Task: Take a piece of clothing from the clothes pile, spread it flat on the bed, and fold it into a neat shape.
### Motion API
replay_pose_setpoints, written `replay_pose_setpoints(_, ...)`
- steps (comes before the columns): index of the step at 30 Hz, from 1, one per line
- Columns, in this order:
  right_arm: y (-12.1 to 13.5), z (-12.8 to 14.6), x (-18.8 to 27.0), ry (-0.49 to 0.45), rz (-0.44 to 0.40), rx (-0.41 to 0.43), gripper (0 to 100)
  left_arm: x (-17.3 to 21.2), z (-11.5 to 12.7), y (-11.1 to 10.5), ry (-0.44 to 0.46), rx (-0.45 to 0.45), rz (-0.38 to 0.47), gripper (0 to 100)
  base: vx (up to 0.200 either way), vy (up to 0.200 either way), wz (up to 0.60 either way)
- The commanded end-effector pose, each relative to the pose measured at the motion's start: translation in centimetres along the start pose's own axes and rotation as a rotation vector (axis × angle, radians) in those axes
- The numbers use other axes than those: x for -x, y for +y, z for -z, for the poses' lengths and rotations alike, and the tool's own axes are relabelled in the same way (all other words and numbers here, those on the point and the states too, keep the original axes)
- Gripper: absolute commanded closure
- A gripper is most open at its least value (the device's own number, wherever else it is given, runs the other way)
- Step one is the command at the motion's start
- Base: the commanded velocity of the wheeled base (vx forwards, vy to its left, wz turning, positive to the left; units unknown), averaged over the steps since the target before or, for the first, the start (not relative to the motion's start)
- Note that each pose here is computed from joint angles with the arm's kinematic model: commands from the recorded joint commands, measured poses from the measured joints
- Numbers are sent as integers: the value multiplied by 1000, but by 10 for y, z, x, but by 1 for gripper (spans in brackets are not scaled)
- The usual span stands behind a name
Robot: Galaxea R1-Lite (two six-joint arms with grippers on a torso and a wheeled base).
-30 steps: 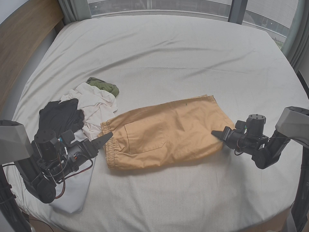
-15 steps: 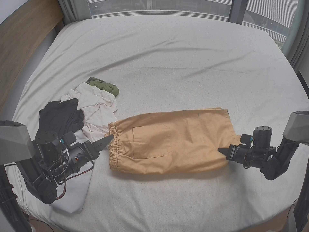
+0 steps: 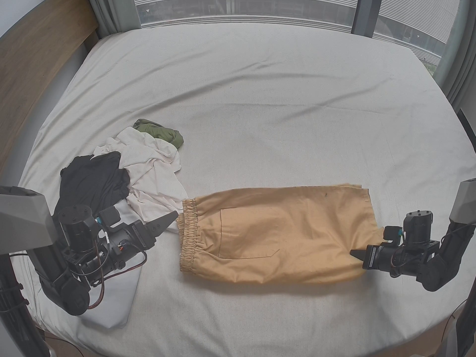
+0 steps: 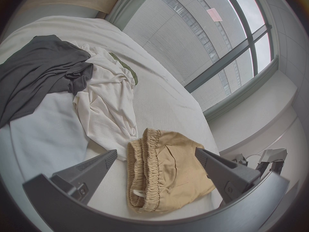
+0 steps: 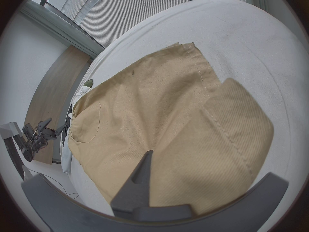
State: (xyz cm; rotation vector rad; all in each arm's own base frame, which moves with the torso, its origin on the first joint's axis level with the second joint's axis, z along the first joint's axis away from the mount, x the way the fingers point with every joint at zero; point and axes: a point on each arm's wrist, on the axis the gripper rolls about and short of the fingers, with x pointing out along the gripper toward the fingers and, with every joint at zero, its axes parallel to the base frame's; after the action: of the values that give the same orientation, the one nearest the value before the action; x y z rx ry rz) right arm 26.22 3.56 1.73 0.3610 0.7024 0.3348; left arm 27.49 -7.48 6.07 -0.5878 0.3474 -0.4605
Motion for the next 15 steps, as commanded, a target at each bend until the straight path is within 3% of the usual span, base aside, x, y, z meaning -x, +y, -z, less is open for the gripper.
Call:
replay_pose_setpoints(1, -5, 5, 12, 10, 26, -9, 100, -1, 3, 0, 11, 2, -1, 0, 0, 0, 0)
replay_pose_setpoints(15, -17, 15, 34, 17, 85, -35, 100, -4, 11, 1, 43, 5, -1, 0, 0, 0, 0)
